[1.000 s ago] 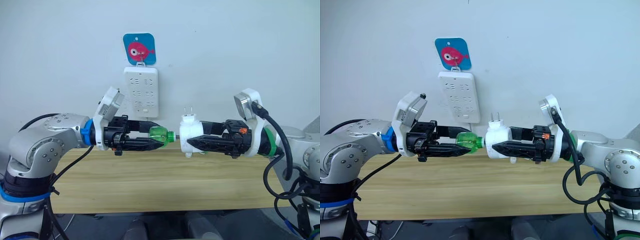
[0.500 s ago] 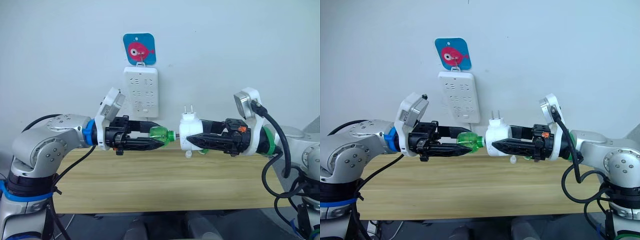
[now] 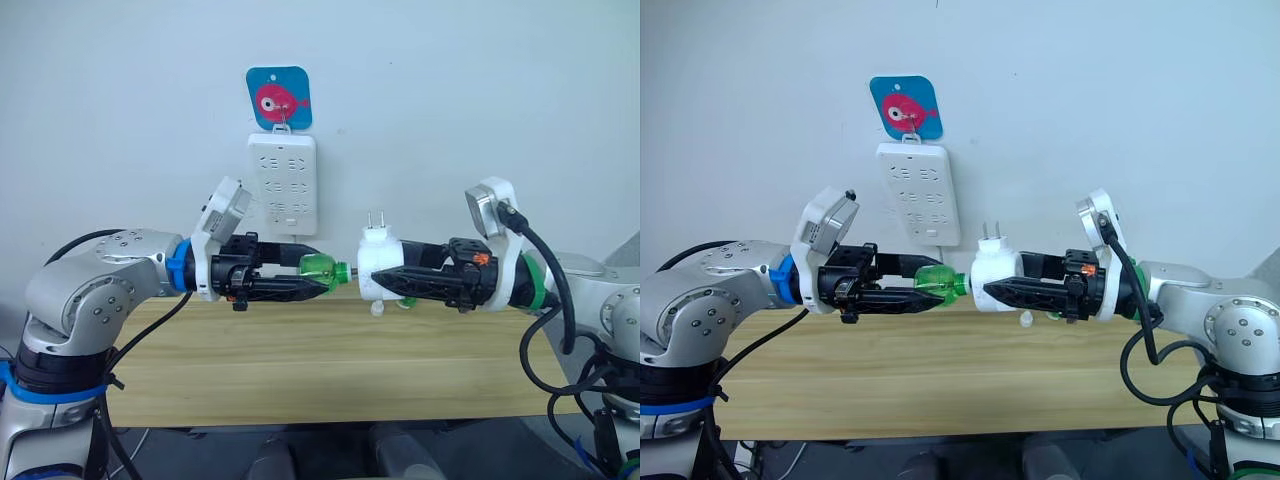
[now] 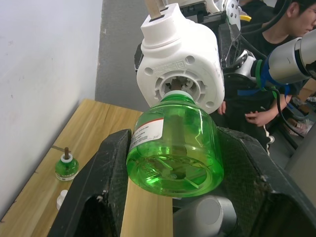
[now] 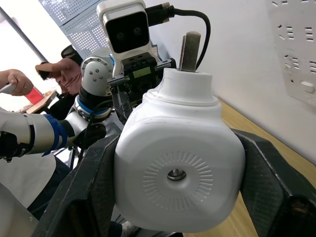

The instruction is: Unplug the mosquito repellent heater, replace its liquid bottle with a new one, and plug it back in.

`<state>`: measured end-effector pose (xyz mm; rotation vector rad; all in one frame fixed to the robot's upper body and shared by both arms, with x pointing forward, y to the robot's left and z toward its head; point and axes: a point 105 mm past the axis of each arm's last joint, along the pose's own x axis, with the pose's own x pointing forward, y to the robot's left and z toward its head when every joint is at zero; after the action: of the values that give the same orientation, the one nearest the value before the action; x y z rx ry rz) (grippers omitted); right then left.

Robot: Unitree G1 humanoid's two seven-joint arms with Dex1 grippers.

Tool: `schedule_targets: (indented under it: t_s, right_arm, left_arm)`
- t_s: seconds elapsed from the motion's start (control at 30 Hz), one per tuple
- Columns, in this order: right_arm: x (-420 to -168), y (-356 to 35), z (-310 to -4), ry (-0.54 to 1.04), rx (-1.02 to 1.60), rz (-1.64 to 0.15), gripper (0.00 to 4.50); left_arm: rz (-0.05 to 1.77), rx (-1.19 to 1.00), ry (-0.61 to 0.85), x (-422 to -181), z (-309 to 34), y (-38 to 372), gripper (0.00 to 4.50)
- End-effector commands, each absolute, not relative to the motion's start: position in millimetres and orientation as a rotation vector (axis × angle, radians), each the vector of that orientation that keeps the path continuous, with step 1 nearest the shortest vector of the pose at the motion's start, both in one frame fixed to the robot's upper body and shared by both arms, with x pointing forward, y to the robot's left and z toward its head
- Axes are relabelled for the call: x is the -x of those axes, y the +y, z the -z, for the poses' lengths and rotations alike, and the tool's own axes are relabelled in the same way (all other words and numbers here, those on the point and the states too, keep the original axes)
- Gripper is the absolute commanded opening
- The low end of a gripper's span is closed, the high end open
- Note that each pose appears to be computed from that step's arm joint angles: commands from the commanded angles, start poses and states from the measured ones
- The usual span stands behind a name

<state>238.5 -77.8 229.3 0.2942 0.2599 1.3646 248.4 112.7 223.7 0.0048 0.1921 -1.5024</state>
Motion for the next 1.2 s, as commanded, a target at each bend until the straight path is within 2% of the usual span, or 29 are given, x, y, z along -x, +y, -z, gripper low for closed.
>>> schedule_targets:
  t_s: [0.03, 0.33, 0.63, 1.2]
  right_arm:
    - [-234, -73, -234, 0.230, -0.293, -1.393, 3.00]
    - [-229, -70, -234, 0.237, -0.281, -1.418, 3.00]
    - [-236, -74, -233, 0.231, -0.288, -1.377, 3.00]
    - [-239, -80, -226, 0.257, -0.275, -1.357, 3.00]
  left_arm:
    - [1.568, -0.033, 0.140, -240, -231, 102, 2.37]
    - [1.576, -0.044, 0.111, -244, -232, 95, 2.37]
    - [1.583, -0.116, 0.155, -240, -221, 102, 2.35]
    - [1.535, -0.083, 0.088, -249, -234, 103, 2.34]
